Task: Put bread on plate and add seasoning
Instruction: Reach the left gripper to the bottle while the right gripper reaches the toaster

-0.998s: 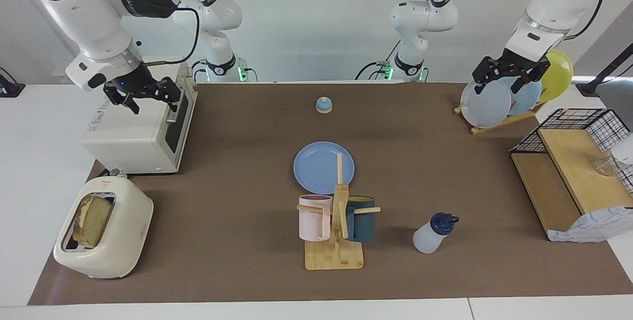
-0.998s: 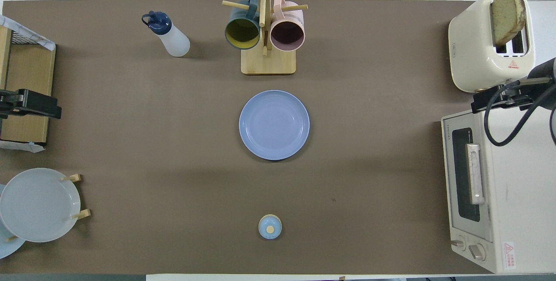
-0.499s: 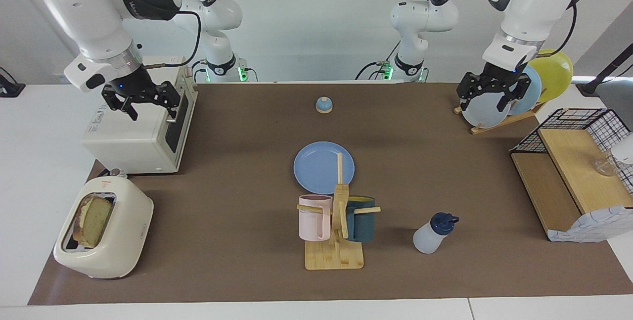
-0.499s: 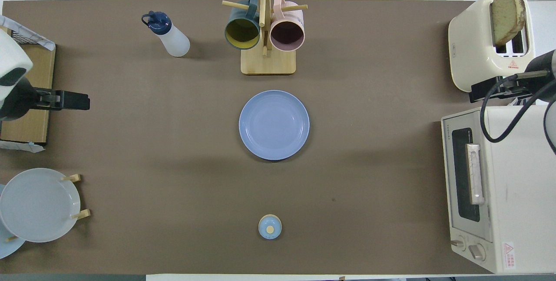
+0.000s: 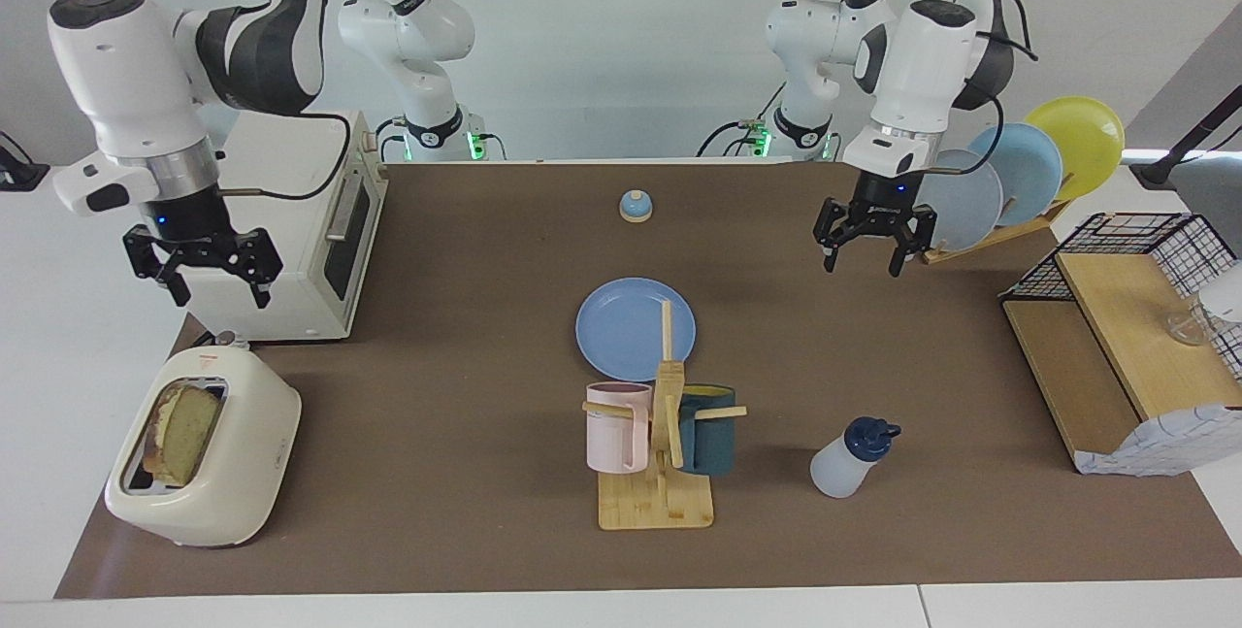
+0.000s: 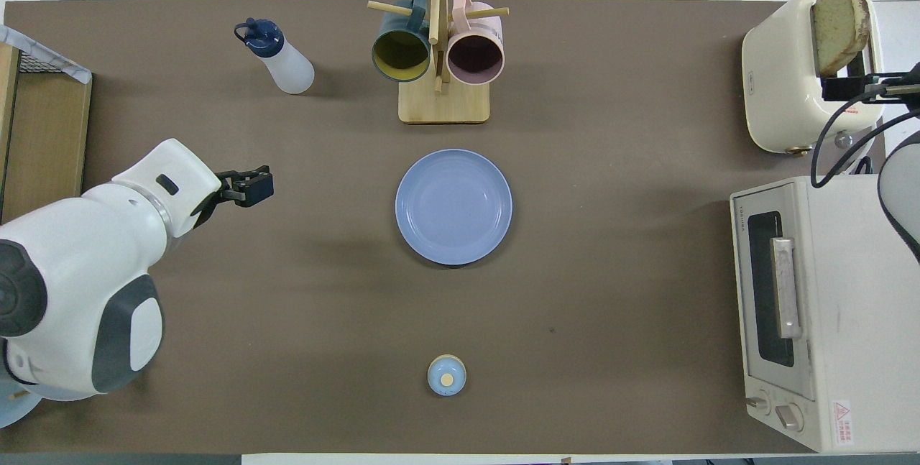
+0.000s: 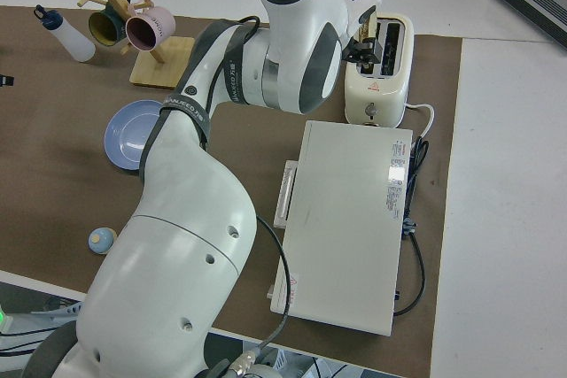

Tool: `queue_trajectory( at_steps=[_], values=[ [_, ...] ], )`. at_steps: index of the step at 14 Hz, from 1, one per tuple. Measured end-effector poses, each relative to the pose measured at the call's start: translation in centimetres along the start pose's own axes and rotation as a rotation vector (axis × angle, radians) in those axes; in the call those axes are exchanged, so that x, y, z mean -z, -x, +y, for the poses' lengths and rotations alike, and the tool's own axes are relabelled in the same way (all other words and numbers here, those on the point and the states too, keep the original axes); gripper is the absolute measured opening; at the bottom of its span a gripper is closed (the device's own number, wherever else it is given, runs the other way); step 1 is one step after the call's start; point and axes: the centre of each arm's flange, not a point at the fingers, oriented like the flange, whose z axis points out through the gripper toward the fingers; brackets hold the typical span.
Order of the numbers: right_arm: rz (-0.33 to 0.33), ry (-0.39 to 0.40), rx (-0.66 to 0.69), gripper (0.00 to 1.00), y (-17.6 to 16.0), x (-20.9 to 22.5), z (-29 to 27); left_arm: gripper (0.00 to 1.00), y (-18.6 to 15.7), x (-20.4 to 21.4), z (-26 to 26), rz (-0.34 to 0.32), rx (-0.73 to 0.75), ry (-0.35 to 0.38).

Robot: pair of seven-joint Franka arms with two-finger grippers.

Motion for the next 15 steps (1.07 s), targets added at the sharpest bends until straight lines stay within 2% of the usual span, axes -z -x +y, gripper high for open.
queue_trajectory(
  at_steps=[4, 6, 9, 10, 13, 14, 15],
  values=[
    [0.053, 0.056, 0.059, 0.99, -0.8, -4.2, 0.3, 1.0, 1.8, -6.7, 0.8, 0.115, 0.009, 0.024],
    [0.076, 0.076, 0.113, 0.79, -1.6, -4.5, 0.0, 1.0, 2.7, -9.9, 0.7, 0.157, 0.012, 0.03],
    [0.094, 0.089, 0.169, 0.74, -3.0, -4.6, 0.1, 1.0, 3.3, -13.4, 0.2, 0.228, 0.033, 0.035],
    [0.095, 0.091, 0.173, 0.7, -3.2, -4.7, 0.2, 1.0, 3.1, -14.5, 0.0, 0.245, 0.047, 0.033],
    [0.099, 0.095, 0.186, 0.7, -3.5, -4.8, 0.1, 1.0, 1.1, -17.2, -0.2, 0.281, 0.079, 0.01],
    [0.1, 0.097, 0.204, 0.63, -3.5, -4.7, 0.1, 1.0, 0.4, -17.8, -0.5, 0.293, 0.068, -0.017],
    [0.101, 0.099, 0.223, 0.52, -3.6, -4.6, 0.1, 1.0, -0.3, -18.2, -0.9, 0.308, 0.056, -0.049]
  ],
)
